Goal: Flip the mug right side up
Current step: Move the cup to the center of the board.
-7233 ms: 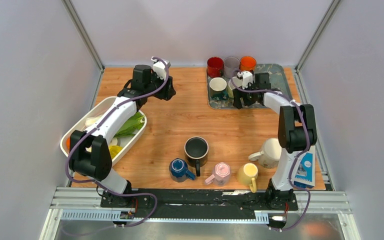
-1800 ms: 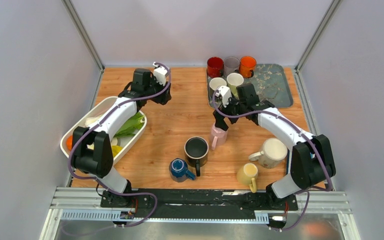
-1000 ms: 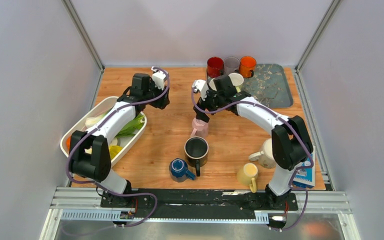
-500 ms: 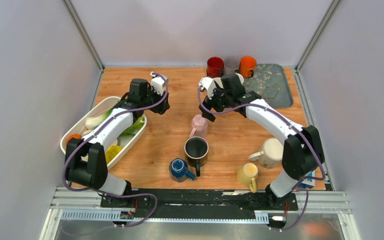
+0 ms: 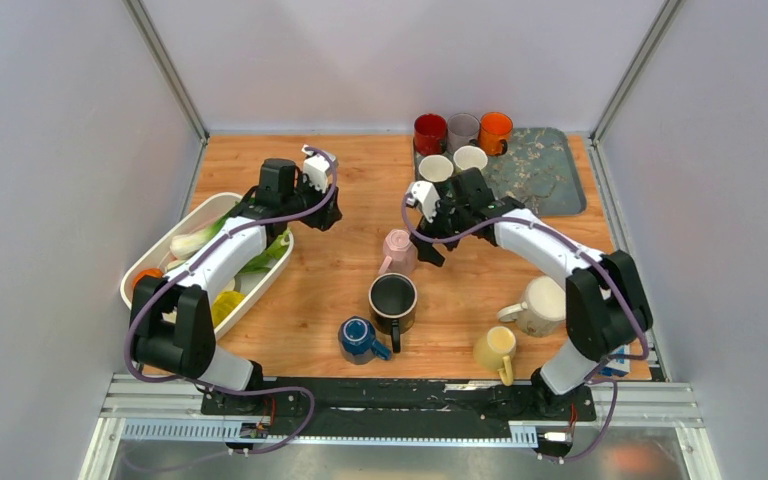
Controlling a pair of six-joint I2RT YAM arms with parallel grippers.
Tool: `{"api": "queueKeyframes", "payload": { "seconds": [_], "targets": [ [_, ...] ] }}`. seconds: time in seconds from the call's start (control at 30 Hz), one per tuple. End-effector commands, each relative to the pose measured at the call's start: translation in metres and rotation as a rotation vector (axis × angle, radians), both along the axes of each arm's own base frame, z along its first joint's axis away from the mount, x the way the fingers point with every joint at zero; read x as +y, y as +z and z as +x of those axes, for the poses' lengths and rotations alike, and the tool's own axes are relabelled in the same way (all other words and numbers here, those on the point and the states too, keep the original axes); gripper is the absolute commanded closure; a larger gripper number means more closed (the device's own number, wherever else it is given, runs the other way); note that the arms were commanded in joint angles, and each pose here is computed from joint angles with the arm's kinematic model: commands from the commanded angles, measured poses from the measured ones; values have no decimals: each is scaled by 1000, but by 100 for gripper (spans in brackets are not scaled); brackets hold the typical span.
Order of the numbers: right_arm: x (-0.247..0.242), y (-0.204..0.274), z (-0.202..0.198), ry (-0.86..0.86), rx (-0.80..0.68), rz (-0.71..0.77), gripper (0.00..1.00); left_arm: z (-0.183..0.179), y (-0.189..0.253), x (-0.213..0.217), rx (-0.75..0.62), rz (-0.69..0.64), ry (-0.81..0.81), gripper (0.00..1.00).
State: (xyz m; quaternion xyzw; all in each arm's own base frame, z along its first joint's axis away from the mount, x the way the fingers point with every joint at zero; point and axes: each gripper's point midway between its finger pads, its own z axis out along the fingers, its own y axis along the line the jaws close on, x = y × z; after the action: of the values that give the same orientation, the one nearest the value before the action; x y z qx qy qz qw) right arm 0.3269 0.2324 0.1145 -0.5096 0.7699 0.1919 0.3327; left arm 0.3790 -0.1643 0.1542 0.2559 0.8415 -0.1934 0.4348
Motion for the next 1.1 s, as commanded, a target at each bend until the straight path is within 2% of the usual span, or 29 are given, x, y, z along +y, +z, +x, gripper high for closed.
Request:
{"api": "queueKeyframes", "payload": {
  "seconds": [0.0,0.17,0.23,0.37,0.5,0.6,0.73,0.93,1.07],
  "targets": [
    [36,22,36,11,-51,80,4,4,25,0,-82,-18,-6,46],
    [11,16,107,-208,-226,-64,3,1,29,4,-103,1,-3,46],
    [-6,27,132,-300,-269,-62,3,0,30,5,-112,5,-1,46],
    [-14,38,149,-358,-285,-46,3,0,31,4,-117,-8,5,46],
    [9,46,131,-317,-197,63,3,1,28,4,-102,-17,17,46],
    [37,45,89,-143,-80,153,1,-2,27,4,-79,-12,10,46],
    [41,43,59,-69,-90,123,1,-10,14,-4,-44,5,-86,46],
    [28,46,45,-39,-123,84,1,-22,-1,-27,-75,-45,-264,46],
    [23,39,34,-12,-120,62,1,-33,-18,-45,-91,-23,-391,46]
  ]
}}
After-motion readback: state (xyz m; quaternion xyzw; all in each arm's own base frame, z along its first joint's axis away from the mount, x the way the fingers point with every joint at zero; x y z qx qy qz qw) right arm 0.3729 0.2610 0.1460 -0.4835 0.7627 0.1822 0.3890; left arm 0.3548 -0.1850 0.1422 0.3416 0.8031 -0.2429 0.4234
